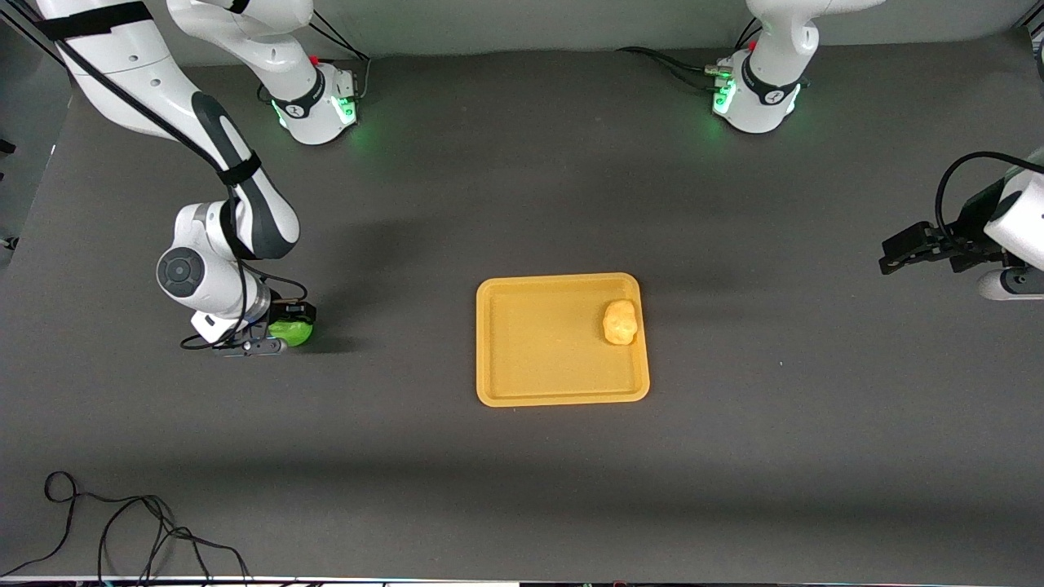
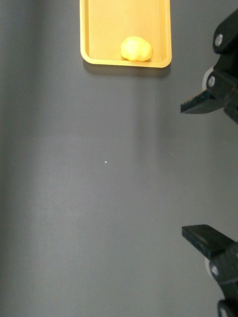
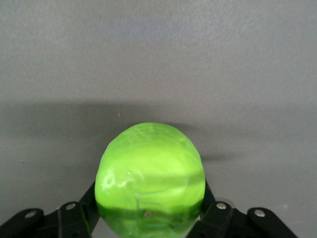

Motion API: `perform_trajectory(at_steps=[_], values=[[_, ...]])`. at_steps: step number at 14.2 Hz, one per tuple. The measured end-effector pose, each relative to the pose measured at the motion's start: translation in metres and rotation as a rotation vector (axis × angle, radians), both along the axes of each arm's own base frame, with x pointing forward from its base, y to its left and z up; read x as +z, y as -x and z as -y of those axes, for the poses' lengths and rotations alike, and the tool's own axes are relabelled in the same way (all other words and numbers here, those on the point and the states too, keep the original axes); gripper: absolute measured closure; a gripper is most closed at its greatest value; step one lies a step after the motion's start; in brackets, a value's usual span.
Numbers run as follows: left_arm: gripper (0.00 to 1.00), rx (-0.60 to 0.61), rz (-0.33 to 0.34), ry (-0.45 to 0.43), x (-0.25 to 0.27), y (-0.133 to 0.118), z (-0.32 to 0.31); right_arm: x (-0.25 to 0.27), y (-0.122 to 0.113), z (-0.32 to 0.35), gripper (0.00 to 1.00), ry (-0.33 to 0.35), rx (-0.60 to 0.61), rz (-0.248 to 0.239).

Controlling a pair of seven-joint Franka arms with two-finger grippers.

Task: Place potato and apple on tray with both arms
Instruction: 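Close the right gripper around the green apple, then carry the apple with the right gripper onto the tray beside the potato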

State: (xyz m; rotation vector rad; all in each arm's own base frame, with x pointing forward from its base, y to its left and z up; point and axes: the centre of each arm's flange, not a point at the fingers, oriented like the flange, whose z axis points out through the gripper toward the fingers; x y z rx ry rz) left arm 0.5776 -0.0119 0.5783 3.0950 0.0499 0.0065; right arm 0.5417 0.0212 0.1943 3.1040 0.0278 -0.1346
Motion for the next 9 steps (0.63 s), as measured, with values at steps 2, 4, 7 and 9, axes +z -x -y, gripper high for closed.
perform_trajectory(at_steps=[2, 4, 7, 9], values=[[0.0, 0.0, 0.0, 0.0, 0.0, 0.0, 0.0, 0.005, -0.005, 0.001, 0.22, 0.0, -0.001, 0.013], [0.0, 0.0, 0.0, 0.0, 0.0, 0.0, 0.0, 0.016, -0.013, -0.001, 0.22, -0.001, 0.0, 0.036], [0.0, 0.0, 0.003, -0.001, 0.0, 0.0, 0.0, 0.057, -0.027, -0.016, 0.22, -0.008, 0.007, 0.023], [0.0, -0.002, 0.006, -0.033, 0.0, 0.0, -0.004, 0.097, -0.042, -0.062, 0.22, -0.067, -0.023, 0.033]])
